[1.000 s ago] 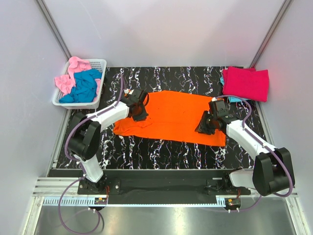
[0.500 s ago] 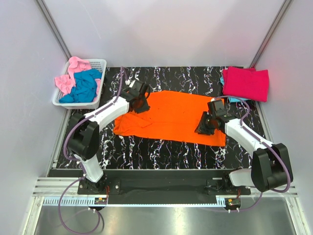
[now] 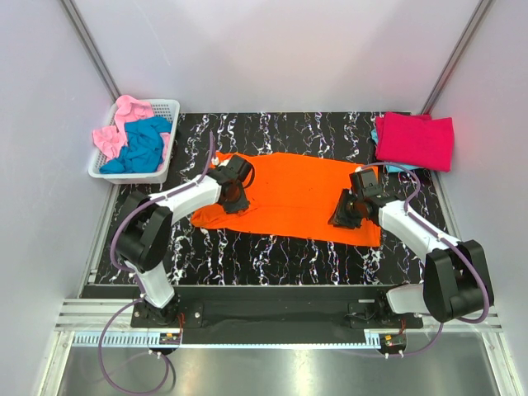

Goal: Fold and stack the t-shirts
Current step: Fold the tshirt

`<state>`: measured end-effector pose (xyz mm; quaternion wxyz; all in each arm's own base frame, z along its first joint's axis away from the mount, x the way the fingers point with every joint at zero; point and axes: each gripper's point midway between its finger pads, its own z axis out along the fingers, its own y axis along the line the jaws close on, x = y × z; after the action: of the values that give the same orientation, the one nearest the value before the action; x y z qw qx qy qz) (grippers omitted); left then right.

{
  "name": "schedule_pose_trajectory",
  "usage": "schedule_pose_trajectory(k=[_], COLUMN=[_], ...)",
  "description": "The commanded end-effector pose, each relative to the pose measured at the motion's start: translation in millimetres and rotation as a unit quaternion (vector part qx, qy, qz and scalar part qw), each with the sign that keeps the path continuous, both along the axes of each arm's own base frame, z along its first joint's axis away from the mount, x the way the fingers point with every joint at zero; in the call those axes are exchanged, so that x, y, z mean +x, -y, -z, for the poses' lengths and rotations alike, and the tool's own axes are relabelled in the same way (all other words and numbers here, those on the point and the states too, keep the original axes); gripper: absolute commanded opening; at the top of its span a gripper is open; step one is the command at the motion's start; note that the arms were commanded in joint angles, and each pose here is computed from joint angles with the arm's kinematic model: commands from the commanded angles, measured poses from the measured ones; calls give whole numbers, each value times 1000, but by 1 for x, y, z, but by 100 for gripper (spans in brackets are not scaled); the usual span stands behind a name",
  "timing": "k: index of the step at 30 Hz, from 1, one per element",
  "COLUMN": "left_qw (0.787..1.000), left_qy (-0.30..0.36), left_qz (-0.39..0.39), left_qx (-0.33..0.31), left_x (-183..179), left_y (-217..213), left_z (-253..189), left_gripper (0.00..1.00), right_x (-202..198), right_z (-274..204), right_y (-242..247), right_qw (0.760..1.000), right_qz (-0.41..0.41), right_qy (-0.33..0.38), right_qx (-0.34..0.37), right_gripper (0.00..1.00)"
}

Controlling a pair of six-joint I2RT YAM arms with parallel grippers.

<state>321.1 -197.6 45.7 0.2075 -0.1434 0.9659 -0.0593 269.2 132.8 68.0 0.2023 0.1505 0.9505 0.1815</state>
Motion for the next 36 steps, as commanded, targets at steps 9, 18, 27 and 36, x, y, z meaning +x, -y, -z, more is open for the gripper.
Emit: schedule_pose_trajectory(k=[9, 18, 27, 36], left_qw=[1000, 1000, 1000, 1000], left_qy=[20, 10, 4, 23], left_qz=[-14, -12, -10, -8], left_qx=[1, 5, 3, -5], left_x=[5, 8, 11, 15], left_y=[1, 5, 9, 12], left_z=[-6, 6, 11, -4], left_gripper=[29, 30, 26, 0], right_x=[4, 4, 6, 6], right_z=[-7, -9, -11, -7], right_y=[-1, -2, -3, -2], right_qw=[1000, 1000, 1000, 1000], right_qz=[0, -2, -1, -2], right_qy=[21, 24, 27, 20], right_qx=[0, 4, 4, 2], right_gripper=[29, 29, 29, 29])
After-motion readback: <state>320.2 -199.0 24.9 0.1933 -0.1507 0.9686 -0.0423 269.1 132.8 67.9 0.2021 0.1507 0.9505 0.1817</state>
